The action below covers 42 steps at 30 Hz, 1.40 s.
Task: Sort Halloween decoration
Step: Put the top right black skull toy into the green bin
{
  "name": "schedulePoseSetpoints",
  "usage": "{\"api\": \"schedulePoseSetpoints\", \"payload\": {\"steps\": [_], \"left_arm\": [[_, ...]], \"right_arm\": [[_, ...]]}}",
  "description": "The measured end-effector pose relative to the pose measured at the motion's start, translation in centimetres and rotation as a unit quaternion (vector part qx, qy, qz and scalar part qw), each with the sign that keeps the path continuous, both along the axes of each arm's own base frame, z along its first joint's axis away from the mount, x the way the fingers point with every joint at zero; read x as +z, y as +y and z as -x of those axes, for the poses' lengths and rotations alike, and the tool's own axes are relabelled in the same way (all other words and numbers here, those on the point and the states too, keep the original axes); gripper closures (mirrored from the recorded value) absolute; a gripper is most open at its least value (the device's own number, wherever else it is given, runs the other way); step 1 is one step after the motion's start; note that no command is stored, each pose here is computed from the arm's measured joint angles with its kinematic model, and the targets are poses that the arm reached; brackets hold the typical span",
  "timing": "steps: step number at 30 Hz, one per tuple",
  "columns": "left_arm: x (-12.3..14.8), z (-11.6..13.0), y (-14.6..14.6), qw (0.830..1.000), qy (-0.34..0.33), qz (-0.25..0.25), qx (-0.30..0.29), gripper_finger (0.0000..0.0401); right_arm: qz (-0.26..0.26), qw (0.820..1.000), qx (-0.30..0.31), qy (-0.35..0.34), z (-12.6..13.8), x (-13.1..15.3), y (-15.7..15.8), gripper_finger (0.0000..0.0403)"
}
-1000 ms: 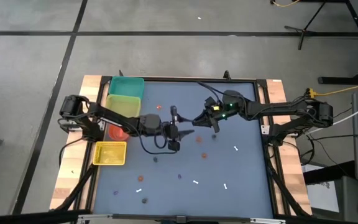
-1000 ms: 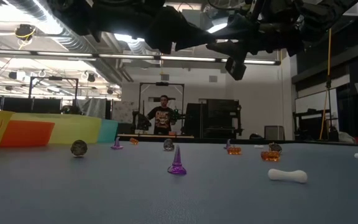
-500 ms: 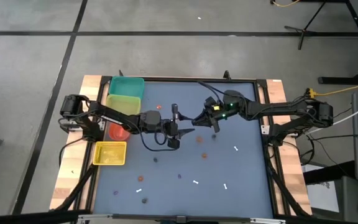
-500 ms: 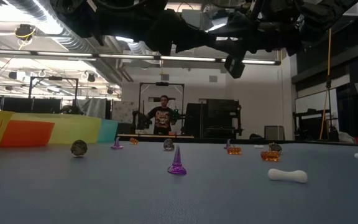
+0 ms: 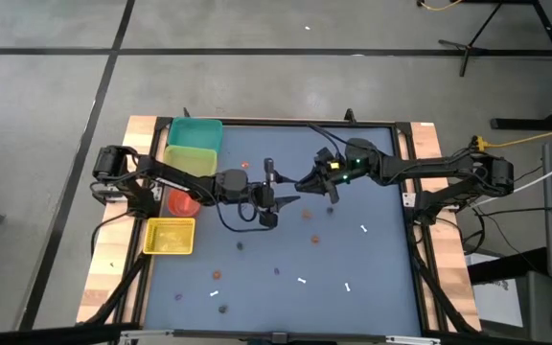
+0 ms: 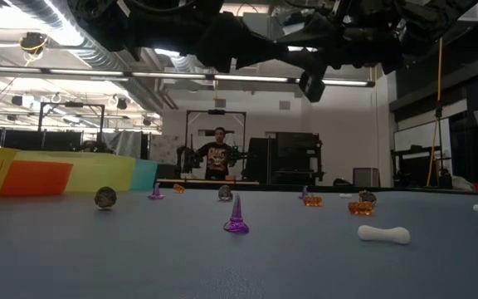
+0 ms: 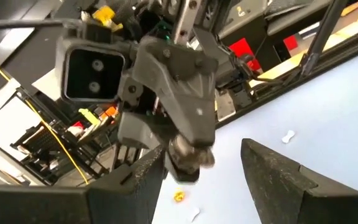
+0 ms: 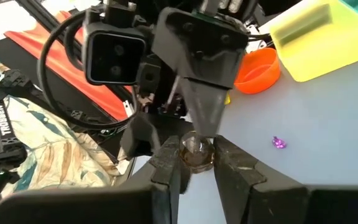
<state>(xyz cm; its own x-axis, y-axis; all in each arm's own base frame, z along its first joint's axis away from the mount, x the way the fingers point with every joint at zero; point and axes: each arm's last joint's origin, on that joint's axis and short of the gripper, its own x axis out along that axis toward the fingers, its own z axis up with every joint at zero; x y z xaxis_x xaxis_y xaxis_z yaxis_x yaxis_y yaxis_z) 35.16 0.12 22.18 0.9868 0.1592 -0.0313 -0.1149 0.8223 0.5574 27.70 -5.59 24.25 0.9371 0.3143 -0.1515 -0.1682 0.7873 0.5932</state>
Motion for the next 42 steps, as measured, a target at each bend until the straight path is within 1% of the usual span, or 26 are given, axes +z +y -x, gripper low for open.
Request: {"api": "schedulePoseSetpoints", "payload": {"steps": [14,26,42], "left_arm": [[0.01,0.01,0.35,1.000,0.000,-0.001,0.005,0.0208],[-0.05,0.02,0.43,1.000,0.003,-0.001,0.007,0.0267],[-0.05,0.02,0.46,1.000,0.003,0.000,0.011,0.0315]], "right_arm": [[0.001,1.000,-0.006,0.001,-0.01,-0.01,-0.04,0.0327],[0.001,1.000,-0.006,0.001,-0.01,-0.01,-0.04,0.0327],[0.001,1.000,-0.006,0.002,-0.01,-0.03,-0.03,0.0327]]}}
